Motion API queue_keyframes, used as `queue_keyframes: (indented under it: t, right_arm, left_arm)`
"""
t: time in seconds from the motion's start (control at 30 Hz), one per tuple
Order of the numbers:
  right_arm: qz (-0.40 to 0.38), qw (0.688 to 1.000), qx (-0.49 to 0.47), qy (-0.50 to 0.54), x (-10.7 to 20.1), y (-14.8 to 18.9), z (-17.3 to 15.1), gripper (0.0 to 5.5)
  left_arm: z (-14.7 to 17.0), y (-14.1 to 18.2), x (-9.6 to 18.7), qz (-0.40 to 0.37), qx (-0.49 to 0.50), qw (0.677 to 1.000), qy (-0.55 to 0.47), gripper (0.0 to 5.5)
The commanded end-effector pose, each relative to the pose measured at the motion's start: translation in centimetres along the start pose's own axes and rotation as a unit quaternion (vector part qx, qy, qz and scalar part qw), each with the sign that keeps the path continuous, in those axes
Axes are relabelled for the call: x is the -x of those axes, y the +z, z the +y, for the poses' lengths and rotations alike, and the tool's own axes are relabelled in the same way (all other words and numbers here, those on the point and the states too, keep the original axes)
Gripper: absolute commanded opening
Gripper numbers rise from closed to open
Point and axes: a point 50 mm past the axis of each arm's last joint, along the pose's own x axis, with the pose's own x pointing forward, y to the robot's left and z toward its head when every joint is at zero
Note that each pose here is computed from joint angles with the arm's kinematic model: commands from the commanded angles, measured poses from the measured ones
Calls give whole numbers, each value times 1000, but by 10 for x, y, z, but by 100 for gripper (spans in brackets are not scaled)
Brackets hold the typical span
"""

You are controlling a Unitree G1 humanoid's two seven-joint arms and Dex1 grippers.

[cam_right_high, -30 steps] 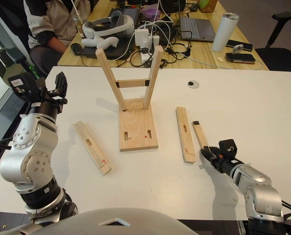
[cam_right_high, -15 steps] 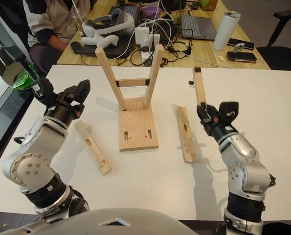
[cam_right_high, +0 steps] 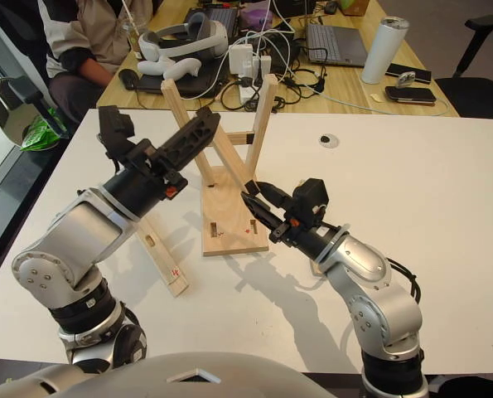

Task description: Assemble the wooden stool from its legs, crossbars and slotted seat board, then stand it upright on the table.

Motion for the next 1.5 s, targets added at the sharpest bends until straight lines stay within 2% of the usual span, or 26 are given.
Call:
queue_keyframes:
  t: [0.03,0.27,0.5,0.93,1.13,1.23,1.5]
  right_arm:
    - [-10,1000,12,-1,-2,3,2,129]
    - [2,997,38,-73,-2,-3,-11,129]
    - [-14,999,23,-27,-5,1,0,129]
    - [-39,999,22,-3,-11,9,6,129]
    - [-11,999,12,52,-6,1,18,129]
    - [-5,998,17,52,-5,0,17,129]
    - [-1,997,55,59,-6,1,14,129]
  left_arm:
    - [11,-5,1,29,-11,999,38,312]
    - [17,-7,6,44,-34,997,56,312]
    - [14,-7,4,42,-21,998,47,312]
    - [20,-11,5,56,-17,996,71,312]
    - [20,-5,3,40,-9,997,67,312]
    - [18,-2,4,26,0,998,60,265]
    - [7,-11,8,73,1,997,8,164]
